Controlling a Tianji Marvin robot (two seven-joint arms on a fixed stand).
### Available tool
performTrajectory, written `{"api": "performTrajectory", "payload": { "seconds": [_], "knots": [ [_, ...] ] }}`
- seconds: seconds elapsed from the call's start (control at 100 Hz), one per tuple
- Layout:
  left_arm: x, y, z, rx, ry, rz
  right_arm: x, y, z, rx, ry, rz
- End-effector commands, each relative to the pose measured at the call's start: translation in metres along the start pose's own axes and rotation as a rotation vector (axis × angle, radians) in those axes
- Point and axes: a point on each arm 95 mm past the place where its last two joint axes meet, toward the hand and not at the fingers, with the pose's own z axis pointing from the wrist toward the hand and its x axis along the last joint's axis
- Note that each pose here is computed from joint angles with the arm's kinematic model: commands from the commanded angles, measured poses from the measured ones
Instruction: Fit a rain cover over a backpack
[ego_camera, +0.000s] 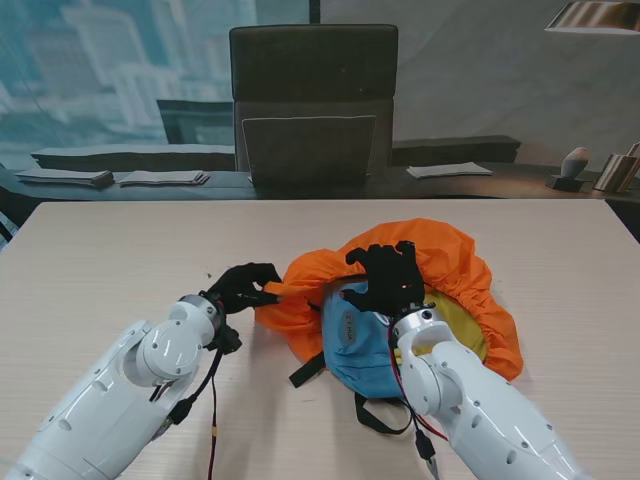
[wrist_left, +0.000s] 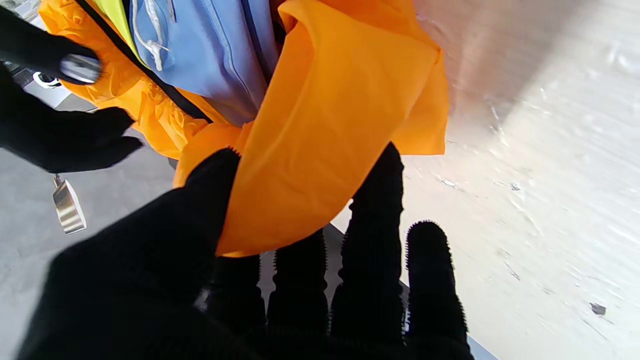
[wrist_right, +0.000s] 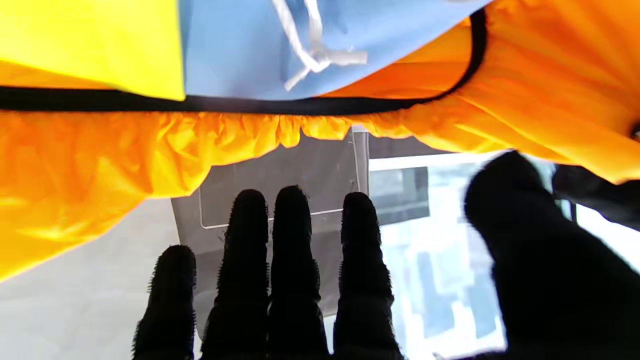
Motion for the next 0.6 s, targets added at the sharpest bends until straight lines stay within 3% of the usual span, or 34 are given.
{"api": "performTrajectory", "payload": {
  "seconds": [0.0, 0.12, 0.29, 0.59],
  "knots": [
    [0.002, 0.004, 0.001, -0.016, 0.002, -0.027, -0.004, -0.003, -0.019, 0.054, 0.016, -0.029],
    [0.002, 0.005, 0.002, -0.006, 0.009, -0.046, -0.001, -0.008, -0.045, 0.104, 0.054, -0.050],
    [0.008, 0.007, 0.000, 0.028, 0.028, -0.143, 0.008, -0.025, -0.071, 0.154, 0.069, -0.073],
    [0.005, 0.006, -0.002, 0.030, 0.022, -0.112, 0.020, -0.058, -0.087, 0.260, 0.050, -0.203]
  ]
}}
